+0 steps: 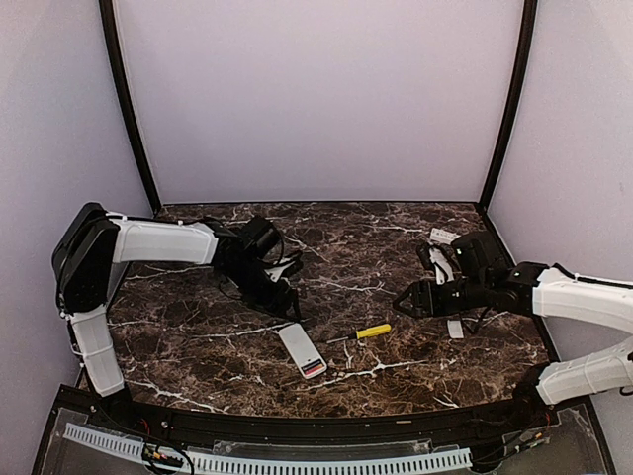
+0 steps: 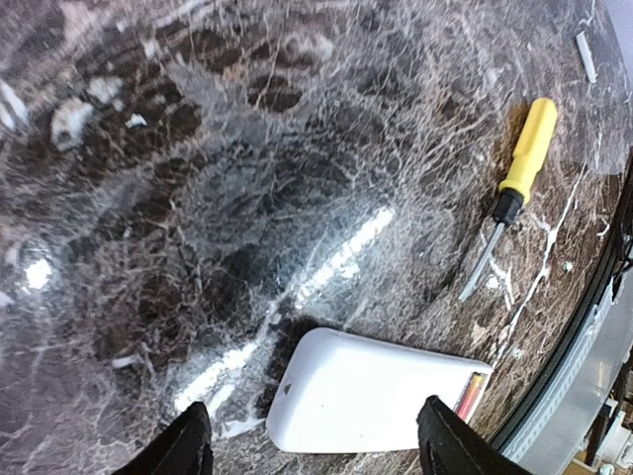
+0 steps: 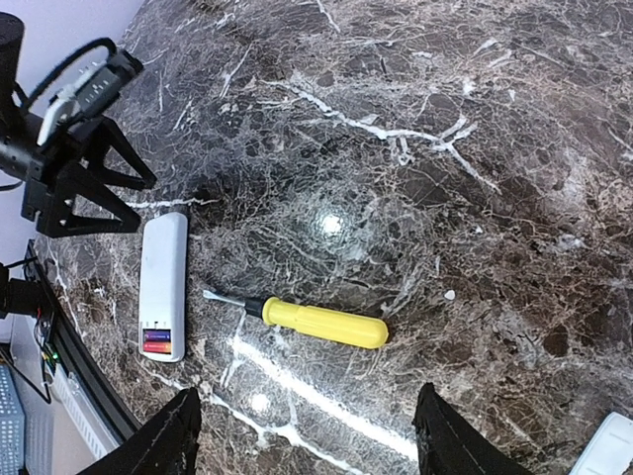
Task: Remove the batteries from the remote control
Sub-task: Place the battery cover at the center of the board.
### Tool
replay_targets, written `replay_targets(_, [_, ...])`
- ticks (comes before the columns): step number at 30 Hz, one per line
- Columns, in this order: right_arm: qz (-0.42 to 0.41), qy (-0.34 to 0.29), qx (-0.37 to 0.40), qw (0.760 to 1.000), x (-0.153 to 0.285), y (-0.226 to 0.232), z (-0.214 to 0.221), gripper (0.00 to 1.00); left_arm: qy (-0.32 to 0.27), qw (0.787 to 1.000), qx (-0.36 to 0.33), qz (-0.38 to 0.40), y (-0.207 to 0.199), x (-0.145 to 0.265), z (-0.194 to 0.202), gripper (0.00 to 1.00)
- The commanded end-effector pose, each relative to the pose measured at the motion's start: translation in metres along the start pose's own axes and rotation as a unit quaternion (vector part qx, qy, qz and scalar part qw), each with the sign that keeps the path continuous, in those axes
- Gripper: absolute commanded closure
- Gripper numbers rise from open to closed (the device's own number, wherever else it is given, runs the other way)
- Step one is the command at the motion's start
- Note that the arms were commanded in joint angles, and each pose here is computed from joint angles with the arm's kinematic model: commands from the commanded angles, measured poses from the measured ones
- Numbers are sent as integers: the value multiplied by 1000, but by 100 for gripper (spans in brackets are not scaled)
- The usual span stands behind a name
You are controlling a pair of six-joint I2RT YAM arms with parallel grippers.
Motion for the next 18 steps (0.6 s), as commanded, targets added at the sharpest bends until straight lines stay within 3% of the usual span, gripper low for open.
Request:
replay_targets(1, [-5, 15, 18, 1000, -2, 3, 1, 26, -87, 996, 5, -21, -5, 49, -15, 28])
replay_targets(9, [-17, 60, 39, 997, -28, 6, -4, 22, -262, 960, 87, 55, 44, 168, -40, 25])
replay_targets(13, [-14, 68, 54, 996, -42, 5, -8, 22, -320, 942, 96, -26, 71, 217, -33, 24])
replay_targets(18, [-7, 88, 70, 994, -60, 2, -14, 22, -345, 930, 103, -75, 81, 228, -16, 22])
Point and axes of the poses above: each gripper's point midway between its finger pads, its own x axis back along the fingers, its own y axis along the line the jaws close on, z = x × y, the point moved 6 cm from there along x, back along the fingers, and after that the axes turned 4 degrees about -x, right-handed, at the moved point
